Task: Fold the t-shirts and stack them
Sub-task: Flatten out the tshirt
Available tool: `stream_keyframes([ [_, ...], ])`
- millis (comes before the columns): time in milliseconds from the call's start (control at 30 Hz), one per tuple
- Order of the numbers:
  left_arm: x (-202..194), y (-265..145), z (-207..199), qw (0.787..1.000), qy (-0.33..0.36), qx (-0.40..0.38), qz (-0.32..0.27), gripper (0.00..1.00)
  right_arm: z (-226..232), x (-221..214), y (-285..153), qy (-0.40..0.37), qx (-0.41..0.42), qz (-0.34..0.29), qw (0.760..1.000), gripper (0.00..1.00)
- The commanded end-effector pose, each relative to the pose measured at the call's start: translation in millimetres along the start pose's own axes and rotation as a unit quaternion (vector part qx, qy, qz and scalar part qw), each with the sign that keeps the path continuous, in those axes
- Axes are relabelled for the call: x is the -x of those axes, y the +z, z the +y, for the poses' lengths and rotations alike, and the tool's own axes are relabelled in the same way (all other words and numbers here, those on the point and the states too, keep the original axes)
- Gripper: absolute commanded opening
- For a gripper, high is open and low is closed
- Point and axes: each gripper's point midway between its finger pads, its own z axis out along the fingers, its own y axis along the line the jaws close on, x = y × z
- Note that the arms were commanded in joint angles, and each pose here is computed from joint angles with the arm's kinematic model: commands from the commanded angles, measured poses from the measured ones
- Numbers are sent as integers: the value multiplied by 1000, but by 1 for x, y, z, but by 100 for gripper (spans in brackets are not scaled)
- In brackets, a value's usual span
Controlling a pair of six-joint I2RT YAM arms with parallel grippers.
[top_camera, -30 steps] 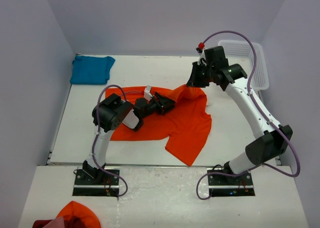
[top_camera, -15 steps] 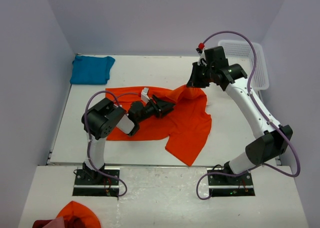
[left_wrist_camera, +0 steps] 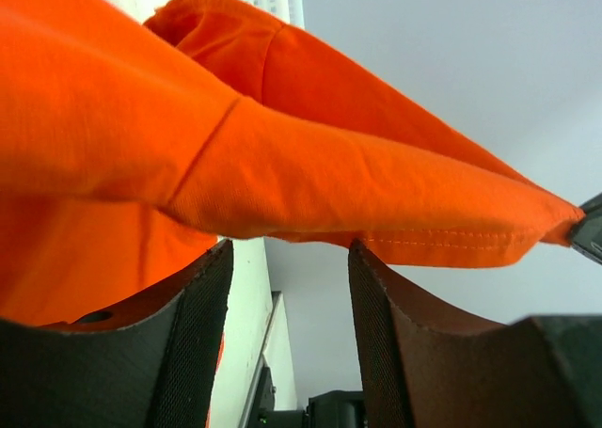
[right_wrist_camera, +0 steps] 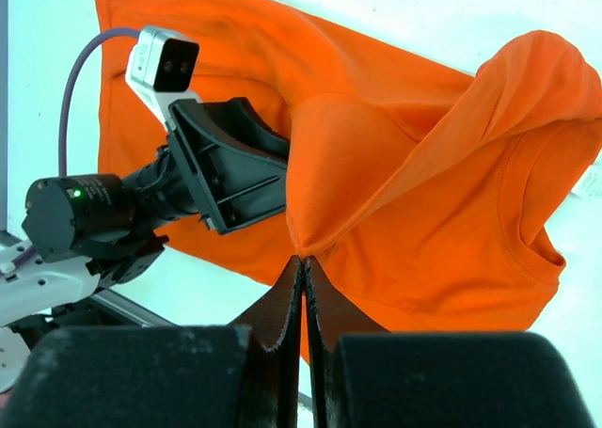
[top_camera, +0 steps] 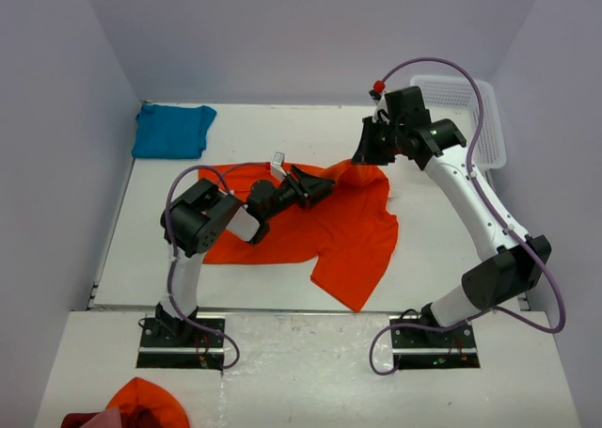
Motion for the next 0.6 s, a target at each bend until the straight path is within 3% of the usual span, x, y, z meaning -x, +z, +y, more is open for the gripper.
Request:
stream_keyframes([
  [0, 14, -22, -124, 955, 103, -274, -42, 54, 10, 11, -17, -17, 11, -22, 1000, 0],
  [167, 19, -13, -120, 955, 100, -277, -43, 53, 10, 12, -16, -18, 11, -20, 1000, 0],
  [367, 25, -16, -124, 953, 108, -279, -56, 36, 9, 10, -12, -20, 9, -17, 1000, 0],
  [567, 32, -27, -137, 948, 126, -285, -72, 34, 9, 10, -11, -21, 10, -14, 1000, 0],
])
